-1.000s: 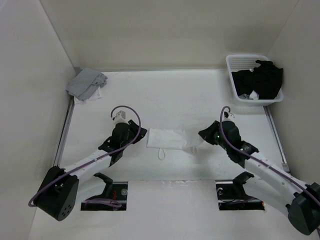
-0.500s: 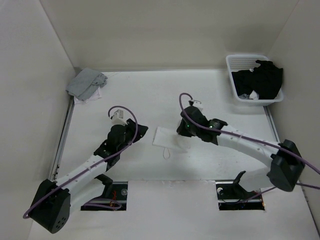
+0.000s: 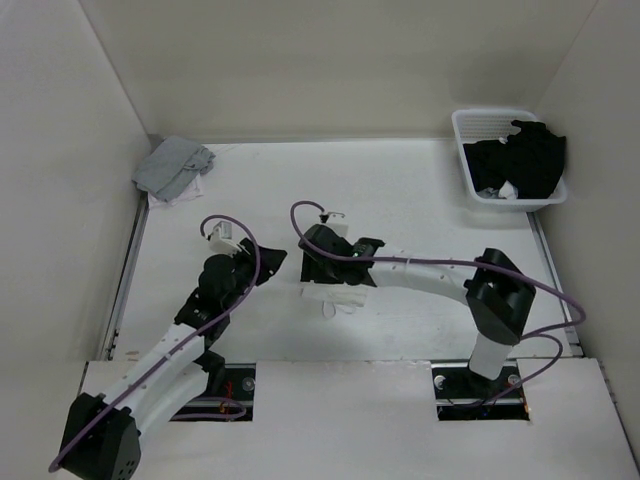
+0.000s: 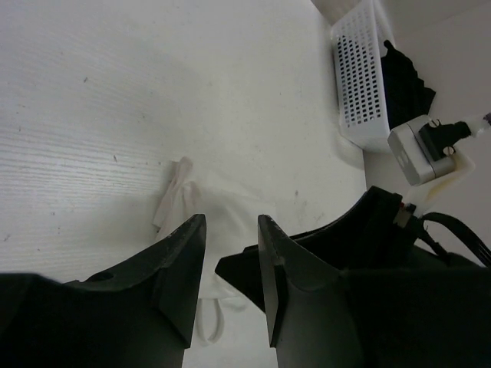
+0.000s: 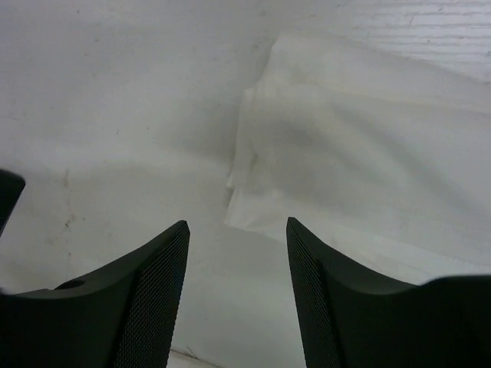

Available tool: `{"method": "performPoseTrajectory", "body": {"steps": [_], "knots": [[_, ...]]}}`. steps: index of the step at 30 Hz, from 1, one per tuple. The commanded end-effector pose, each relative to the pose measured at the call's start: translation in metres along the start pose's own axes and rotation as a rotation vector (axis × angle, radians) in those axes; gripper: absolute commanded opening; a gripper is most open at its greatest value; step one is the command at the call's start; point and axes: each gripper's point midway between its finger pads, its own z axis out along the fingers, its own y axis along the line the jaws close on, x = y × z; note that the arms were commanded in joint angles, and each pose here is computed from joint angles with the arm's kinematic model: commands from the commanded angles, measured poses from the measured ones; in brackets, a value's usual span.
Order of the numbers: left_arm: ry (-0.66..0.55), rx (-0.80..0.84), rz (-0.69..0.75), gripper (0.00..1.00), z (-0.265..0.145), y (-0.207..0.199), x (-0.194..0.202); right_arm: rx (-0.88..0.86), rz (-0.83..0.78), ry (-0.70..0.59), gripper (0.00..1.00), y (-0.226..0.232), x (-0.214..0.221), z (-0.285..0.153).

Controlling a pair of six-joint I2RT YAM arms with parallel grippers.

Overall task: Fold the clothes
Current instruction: Fold the tank top

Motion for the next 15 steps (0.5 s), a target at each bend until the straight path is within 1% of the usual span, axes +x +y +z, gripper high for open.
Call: {"method": "performPoseTrajectory", "body": {"steps": [1,2,4,5,6,8,9,11,15], "knots": [[-0.019,0.033,0.034,0.32,-0.003,-0.011,-0.011,-0.123,0.071,-0.154,0.59,0.029,-0.040,-0.040],[-0.020,0.027,0.043,0.32,-0.002,-0.011,-0.012,-0.137,0.078,-0.175,0.59,0.028,-0.043,-0.046],[-0.012,0.023,0.053,0.32,0.000,-0.013,-0.011,-0.166,0.094,-0.221,0.52,0.019,-0.049,-0.063],[-0.003,0.022,0.056,0.32,0.002,-0.013,-0.008,-0.170,0.099,-0.241,0.45,0.011,-0.049,-0.068],[0.008,0.019,0.056,0.32,0.005,-0.013,-0.004,-0.175,0.101,-0.257,0.35,0.002,-0.048,-0.073],[0.033,0.017,0.070,0.32,0.009,-0.014,0.006,-0.173,0.107,-0.285,0.11,-0.020,-0.047,-0.078],[0.042,0.013,0.079,0.33,0.011,-0.014,0.010,-0.180,0.110,-0.303,0.04,-0.031,-0.047,-0.081],[0.045,-0.014,0.101,0.35,0.012,-0.005,0.015,-0.202,0.089,-0.356,0.00,-0.050,-0.048,-0.088],[0.052,-0.084,0.140,0.39,0.015,0.013,0.017,-0.241,0.149,-0.490,0.01,-0.097,-0.066,-0.098]]}}
